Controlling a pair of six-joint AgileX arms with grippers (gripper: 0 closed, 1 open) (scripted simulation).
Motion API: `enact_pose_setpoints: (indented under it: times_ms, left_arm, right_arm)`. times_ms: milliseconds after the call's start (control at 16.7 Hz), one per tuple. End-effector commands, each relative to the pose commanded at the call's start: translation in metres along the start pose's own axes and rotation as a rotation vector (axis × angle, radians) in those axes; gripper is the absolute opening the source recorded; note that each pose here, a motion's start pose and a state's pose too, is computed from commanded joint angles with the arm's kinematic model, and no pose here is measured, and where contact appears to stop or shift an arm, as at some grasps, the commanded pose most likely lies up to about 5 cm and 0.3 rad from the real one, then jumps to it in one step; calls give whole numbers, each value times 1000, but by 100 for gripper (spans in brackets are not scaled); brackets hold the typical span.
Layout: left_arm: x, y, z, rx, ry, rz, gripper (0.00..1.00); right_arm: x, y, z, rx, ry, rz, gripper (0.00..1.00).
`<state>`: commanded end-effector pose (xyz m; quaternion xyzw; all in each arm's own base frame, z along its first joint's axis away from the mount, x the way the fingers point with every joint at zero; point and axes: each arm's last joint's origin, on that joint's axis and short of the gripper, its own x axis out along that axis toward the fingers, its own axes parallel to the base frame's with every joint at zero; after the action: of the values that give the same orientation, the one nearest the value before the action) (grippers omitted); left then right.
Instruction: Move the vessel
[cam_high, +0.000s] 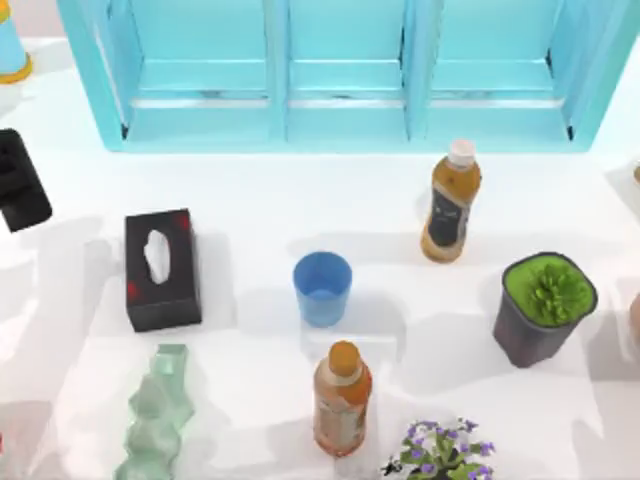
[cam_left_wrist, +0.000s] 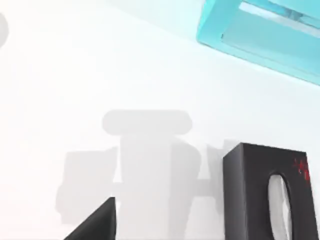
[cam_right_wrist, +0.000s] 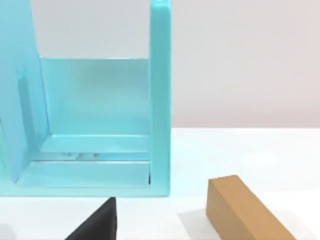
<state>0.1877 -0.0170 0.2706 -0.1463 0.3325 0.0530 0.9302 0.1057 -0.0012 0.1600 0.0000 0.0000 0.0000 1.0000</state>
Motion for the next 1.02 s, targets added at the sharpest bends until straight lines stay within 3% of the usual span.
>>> enact_pose_setpoints:
  times_ms: [240,540,720,1020]
  left_arm:
    - [64,-49,37,-18,364,126,100]
    - [138,-129,34,66,689,245,100]
    - [155,-184,21,138,784,249,100]
    - [150,-260,-10,255,861,184,100]
  right_arm:
    - [0,0,0,0,0,0,100]
    - [0,0,0,0,0,0,100]
    - [0,0,0,0,0,0,100]
    - [0,0,0,0,0,0,100]
